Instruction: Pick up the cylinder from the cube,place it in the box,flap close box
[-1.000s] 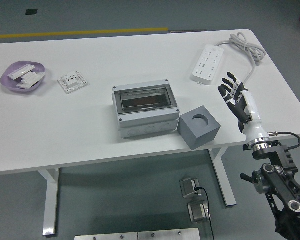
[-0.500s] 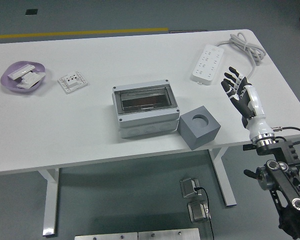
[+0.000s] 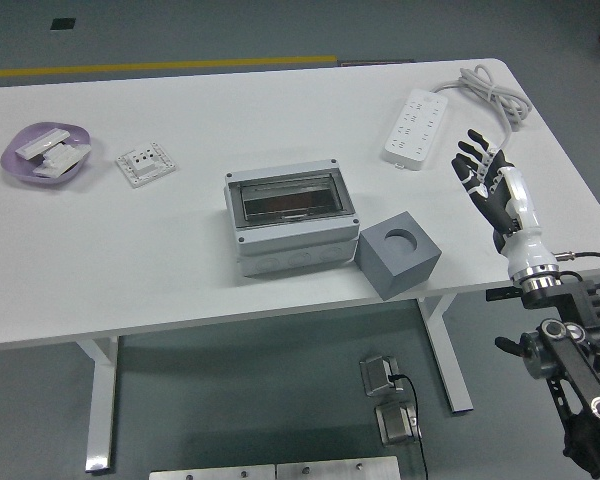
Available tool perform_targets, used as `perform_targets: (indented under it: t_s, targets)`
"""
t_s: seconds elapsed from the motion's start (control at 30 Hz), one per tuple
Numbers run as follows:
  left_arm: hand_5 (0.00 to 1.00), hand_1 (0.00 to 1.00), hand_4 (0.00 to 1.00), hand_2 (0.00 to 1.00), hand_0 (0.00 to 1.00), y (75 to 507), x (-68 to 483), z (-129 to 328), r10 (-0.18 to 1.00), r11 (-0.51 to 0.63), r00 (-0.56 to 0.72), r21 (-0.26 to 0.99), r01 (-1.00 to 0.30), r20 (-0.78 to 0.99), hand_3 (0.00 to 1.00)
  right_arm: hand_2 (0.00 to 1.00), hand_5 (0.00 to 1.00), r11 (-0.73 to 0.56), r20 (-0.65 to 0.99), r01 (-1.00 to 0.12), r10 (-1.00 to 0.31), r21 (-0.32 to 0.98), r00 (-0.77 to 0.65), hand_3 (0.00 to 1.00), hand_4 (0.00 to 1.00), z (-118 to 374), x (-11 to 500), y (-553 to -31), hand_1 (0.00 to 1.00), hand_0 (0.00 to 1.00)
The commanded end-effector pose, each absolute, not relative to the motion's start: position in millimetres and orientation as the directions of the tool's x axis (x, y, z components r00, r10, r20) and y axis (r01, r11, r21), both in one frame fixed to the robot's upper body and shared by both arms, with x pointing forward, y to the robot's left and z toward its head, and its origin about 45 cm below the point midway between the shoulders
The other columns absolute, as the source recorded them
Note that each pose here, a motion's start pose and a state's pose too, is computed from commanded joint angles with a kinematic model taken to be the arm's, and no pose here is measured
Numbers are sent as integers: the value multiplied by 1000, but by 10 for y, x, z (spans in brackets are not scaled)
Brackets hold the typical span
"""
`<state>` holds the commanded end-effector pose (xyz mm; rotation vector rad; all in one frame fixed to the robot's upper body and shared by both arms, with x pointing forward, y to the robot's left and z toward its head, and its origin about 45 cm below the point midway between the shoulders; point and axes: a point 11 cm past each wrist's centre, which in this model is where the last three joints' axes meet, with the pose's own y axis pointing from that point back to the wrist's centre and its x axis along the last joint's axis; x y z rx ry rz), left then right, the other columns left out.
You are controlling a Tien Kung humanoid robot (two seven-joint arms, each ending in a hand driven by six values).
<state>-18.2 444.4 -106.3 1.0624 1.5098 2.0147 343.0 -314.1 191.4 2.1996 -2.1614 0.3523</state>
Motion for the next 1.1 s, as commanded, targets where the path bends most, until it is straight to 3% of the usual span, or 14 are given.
perform_targets:
  t_s: [1.1]
  targets:
    - [204, 651, 642, 606, 664, 4354, -190, -1097, 734, -313, -601, 943, 114, 316, 676, 855, 682, -14, 187, -988, -982, -154, -15, 903, 998, 2021, 3417, -3261, 840, 876]
